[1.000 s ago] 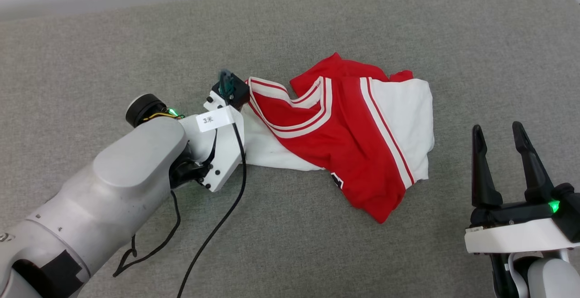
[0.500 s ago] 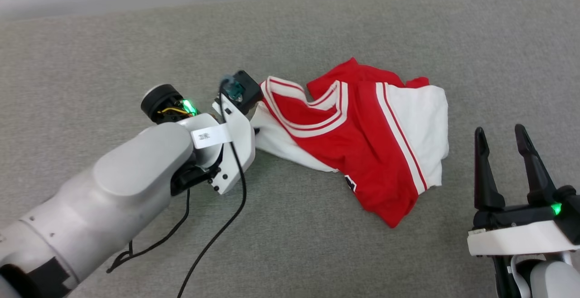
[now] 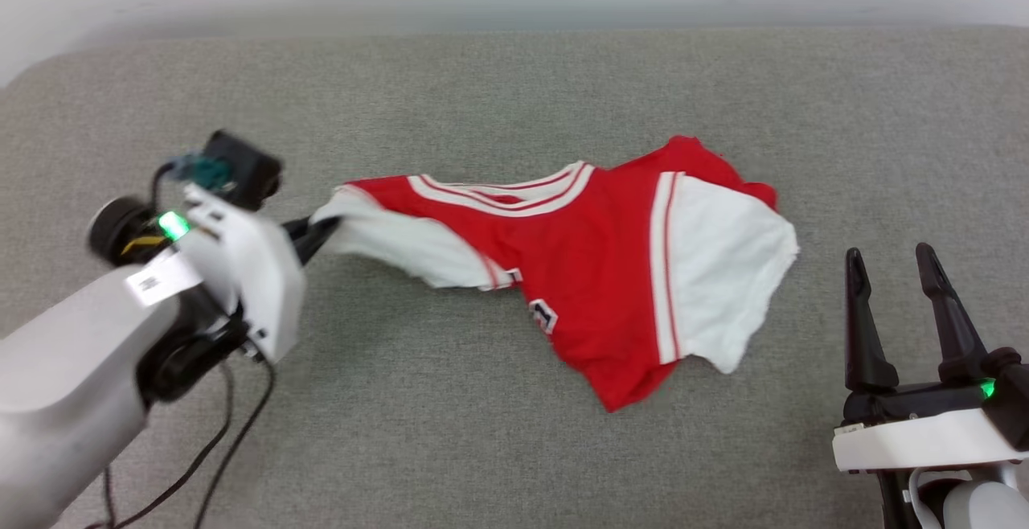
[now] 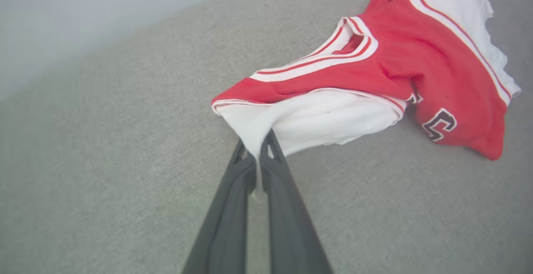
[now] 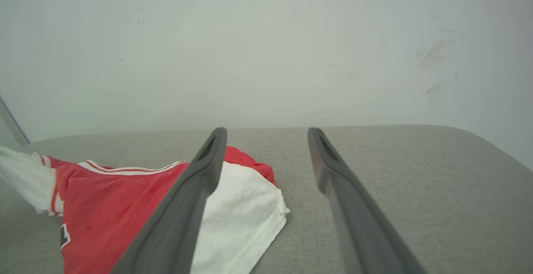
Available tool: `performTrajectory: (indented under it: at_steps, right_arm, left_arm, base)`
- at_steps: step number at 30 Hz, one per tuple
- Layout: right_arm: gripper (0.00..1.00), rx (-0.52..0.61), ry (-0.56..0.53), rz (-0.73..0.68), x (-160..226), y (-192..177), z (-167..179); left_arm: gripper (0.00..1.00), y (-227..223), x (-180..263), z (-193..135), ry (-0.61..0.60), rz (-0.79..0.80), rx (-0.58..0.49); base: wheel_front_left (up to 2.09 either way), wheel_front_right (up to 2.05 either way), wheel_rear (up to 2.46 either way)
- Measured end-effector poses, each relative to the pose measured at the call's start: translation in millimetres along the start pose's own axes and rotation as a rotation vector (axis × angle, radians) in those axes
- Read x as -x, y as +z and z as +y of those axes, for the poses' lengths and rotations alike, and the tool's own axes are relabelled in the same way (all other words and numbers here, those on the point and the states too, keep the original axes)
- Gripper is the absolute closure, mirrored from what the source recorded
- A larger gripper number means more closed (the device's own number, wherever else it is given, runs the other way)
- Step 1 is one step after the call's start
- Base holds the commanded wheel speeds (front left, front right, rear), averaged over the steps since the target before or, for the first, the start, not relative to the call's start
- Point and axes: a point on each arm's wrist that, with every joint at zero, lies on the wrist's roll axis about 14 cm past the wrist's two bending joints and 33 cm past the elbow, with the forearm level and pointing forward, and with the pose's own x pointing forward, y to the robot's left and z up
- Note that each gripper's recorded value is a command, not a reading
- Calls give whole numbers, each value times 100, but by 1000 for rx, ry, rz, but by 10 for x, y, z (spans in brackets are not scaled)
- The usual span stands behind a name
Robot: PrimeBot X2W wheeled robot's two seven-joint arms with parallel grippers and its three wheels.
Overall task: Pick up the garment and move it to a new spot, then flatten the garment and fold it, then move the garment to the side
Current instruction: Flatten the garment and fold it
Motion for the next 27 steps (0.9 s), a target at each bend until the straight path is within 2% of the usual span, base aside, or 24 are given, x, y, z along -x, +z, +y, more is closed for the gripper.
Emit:
performTrajectory:
  at_steps: [8, 15, 18, 19, 20, 21, 27]
  right_arm:
    - [0, 0, 14, 12, -15, -46, 47]
    - [0, 9, 13, 17, -1, -54, 38]
    - [0, 12, 13, 17, 11, -49, 39]
    - [0, 15, 13, 16, 13, -44, 38]
    - [0, 19, 13, 16, 17, -40, 36]
    - [0, 20, 11, 14, 23, -34, 28]
    - [0, 67, -3, -25, 24, 117, -39]
  left_arm:
    - [100, -811, 354, 406, 174, 145, 193]
    - [100, -1425, 464, 374, 230, 262, 326]
    - [100, -1565, 476, 355, 240, 286, 338]
    - [95, -1570, 467, 351, 243, 279, 341]
    - [24, -1567, 456, 351, 249, 266, 345]
    - [0, -1554, 448, 353, 256, 248, 345]
    - [0, -1169, 429, 488, 358, -7, 252]
  base:
    - [0, 0, 0]
    - [0, 0, 0]
    - [0, 0, 0]
    - [0, 0, 0]
    - [0, 0, 0]
    - [0, 0, 0]
    - [0, 0, 0]
